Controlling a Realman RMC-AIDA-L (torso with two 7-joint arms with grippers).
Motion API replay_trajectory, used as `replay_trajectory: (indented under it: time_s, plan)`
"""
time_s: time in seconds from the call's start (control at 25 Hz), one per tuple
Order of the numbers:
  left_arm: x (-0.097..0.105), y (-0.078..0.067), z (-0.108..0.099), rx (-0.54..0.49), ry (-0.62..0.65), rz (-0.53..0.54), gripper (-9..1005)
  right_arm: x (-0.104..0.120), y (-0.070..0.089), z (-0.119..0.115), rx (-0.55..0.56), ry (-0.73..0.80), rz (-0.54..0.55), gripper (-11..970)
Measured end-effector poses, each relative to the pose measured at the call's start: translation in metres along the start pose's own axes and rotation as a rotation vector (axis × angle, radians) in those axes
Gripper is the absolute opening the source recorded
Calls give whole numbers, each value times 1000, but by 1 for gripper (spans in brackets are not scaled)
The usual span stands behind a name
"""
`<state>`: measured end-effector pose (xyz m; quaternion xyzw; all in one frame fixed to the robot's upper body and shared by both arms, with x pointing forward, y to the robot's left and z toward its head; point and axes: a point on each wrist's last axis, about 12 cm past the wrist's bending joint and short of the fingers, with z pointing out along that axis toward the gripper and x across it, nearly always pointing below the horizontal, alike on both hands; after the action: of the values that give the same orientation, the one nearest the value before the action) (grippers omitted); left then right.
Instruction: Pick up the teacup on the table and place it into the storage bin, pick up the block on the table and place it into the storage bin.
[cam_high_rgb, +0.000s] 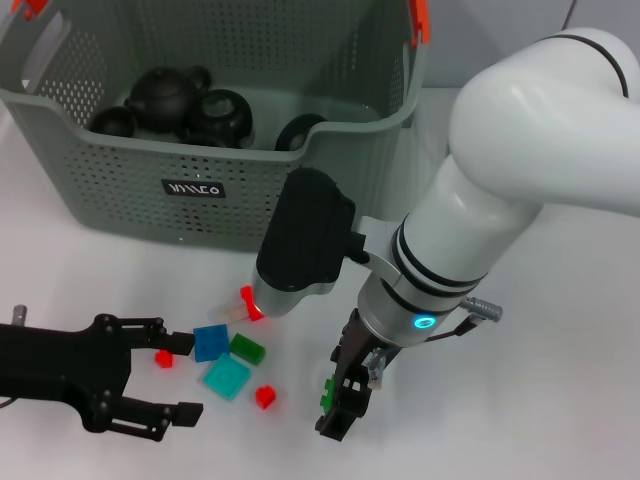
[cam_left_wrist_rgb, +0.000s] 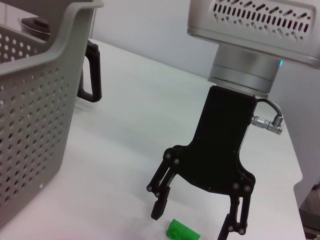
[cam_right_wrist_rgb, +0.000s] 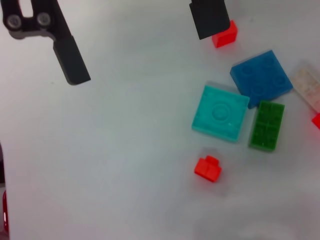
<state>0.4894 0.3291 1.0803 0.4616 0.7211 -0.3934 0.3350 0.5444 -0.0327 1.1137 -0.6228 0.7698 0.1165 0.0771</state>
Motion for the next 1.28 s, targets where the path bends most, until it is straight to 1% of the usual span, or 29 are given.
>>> replay_trajectory:
  time_s: [0.16,0.4,0.6,1.04,1.24,1.28]
  plan:
    - [0,0,0,0,0,1,861,0,-1,1,3,-1,2,905]
    - [1,1,3,-1,2,-5,861,3,-3,5,8,7,13,713]
    - [1,1,3,-1,1,-6,862,2,-2,5,0,2,11,624]
    - [1,1,3,0,1,-7,862,2,0,6,3,1,1,566]
    - [1,0,2,2,-1,-7,862,-2,0,-2,8,-19,9,432]
    - [1,0,2,2,-1,-7,862,-3,0,-7,6,-32,12,432]
